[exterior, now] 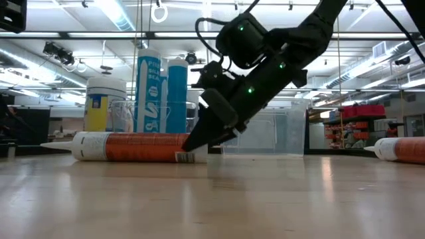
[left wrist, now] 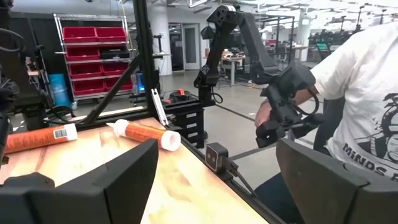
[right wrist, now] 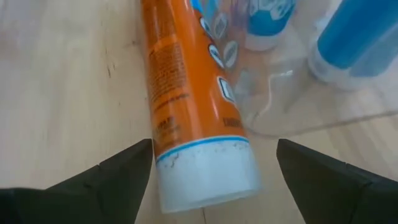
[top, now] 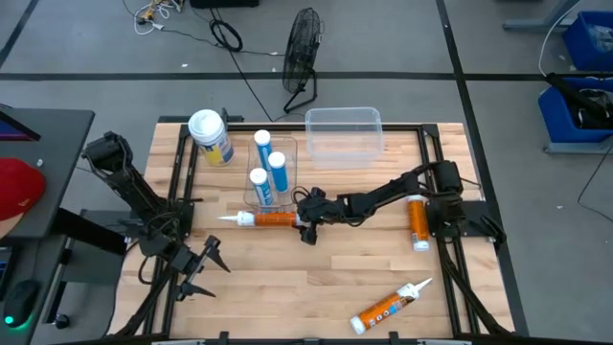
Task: Pick & place silicon tubes, Sealant and Lysol wipes
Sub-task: Put the top left orange sealant into the right transparent bin
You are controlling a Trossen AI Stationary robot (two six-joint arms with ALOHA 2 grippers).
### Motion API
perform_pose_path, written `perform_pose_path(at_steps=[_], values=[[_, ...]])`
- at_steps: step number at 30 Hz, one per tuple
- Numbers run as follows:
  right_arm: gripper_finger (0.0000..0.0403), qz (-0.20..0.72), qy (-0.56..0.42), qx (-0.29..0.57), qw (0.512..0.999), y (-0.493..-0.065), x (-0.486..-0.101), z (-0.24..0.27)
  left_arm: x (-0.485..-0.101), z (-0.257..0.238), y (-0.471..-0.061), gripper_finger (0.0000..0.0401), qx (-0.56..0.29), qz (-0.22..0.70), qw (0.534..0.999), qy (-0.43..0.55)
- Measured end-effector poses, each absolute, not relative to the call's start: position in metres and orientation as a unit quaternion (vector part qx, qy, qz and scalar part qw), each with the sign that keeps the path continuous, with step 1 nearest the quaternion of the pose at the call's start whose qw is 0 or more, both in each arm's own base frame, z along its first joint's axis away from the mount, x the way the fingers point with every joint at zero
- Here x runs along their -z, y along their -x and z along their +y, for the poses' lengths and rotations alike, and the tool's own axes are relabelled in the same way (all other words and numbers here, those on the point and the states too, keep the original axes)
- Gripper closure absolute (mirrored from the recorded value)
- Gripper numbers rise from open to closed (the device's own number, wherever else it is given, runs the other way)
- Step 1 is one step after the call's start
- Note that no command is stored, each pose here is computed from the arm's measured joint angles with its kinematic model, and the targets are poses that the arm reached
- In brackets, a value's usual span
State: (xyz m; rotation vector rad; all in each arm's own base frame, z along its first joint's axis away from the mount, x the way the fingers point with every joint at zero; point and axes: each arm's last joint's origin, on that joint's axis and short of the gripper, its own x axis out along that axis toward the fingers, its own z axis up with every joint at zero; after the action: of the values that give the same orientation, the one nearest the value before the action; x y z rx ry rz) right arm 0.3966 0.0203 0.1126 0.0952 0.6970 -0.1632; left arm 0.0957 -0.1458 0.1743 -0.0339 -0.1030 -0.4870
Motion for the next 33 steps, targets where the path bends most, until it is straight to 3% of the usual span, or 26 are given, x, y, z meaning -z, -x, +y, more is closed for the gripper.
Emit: perform_pose_path(at_steps=[6,17,26,33], values=[[0.0067,0.344,-0.056,0.073,0.934,-0.397,-0.109,0.022,-0.174,-0.146,-0.096,0.0071,0.241,-0.051,0.969,0.017],[0.0196,0.347,-0.064,0.051,0.934,-0.397,-0.109,0.025,-0.174,-0.146,-0.096,0.0071,0.238,-0.051,0.970,0.020],[0.0184,0.352,-0.066,0.042,0.933,-0.396,-0.109,0.027,-0.172,-0.143,-0.098,0.0071,0.180,-0.034,0.983,0.023],[0.0216,0.358,-0.072,0.029,0.931,-0.395,-0.109,0.036,-0.161,-0.145,-0.096,0.0071,0.187,0.020,0.979,0.072]])
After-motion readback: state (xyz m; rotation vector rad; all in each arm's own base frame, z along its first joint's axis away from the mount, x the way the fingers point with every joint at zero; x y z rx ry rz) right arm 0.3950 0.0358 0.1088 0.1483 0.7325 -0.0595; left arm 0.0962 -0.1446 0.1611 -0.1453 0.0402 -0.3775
